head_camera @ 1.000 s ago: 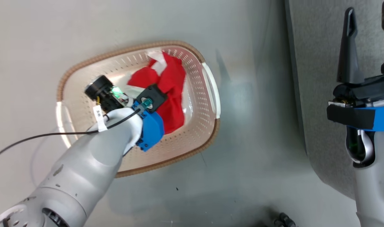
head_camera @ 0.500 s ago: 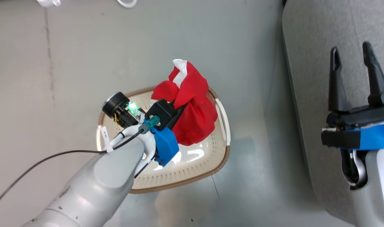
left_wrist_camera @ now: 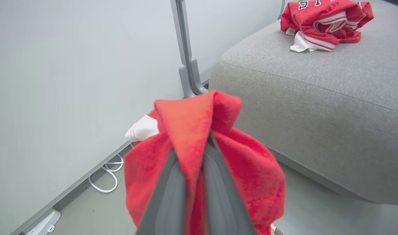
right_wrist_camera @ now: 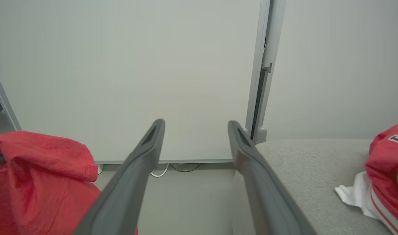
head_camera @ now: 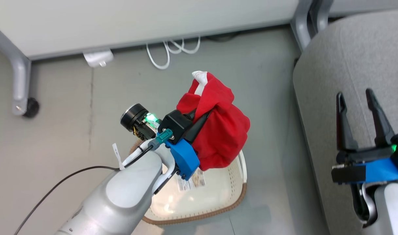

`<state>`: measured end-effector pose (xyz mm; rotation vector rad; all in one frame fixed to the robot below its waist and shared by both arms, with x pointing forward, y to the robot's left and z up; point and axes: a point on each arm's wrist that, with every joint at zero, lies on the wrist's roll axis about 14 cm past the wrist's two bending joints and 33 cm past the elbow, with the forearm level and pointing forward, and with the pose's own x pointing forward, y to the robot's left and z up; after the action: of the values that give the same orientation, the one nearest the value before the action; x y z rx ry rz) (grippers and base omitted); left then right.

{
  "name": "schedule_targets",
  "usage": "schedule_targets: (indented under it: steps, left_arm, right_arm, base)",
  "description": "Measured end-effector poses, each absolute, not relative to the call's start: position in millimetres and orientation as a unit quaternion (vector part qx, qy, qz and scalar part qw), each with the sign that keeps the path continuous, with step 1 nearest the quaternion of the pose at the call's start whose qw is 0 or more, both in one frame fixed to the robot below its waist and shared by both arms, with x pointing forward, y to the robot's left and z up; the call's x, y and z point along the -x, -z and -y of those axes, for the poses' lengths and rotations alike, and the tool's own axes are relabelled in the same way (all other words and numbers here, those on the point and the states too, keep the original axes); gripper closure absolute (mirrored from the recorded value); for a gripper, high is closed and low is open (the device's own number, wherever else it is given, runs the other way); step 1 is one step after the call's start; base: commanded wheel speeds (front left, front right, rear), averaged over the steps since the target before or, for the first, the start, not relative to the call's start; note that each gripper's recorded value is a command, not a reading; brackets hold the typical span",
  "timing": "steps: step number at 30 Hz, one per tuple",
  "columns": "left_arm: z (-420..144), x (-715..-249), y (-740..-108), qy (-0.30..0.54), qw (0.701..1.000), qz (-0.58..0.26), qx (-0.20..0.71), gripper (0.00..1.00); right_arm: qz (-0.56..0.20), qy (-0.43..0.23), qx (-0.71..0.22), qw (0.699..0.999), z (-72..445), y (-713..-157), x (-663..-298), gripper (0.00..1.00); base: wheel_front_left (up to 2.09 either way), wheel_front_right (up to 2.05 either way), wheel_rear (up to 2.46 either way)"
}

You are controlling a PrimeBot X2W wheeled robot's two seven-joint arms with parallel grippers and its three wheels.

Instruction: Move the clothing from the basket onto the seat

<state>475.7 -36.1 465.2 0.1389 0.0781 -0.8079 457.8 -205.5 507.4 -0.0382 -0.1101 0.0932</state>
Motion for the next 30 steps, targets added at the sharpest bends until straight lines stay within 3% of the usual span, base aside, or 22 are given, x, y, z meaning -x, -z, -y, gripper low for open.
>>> schedule_targets:
  steps: [15,30]
  left_arm:
    - [43.1,-443.3,-565.9,0.388,0.916,0.070,-0.075,1.00]
    - [48.6,-422.3,-589.7,0.394,0.911,0.097,-0.078,1.00]
  right_arm:
    - [0.078,-0.054,0.003,0.995,189.4,-532.3,-407.1,0.00]
    - [0.087,-0.062,-0.003,0.994,181.4,-539.4,-387.4,0.00]
  base:
    - [0.00,0.00,0.00]
    - [0.00,0.00,0.00]
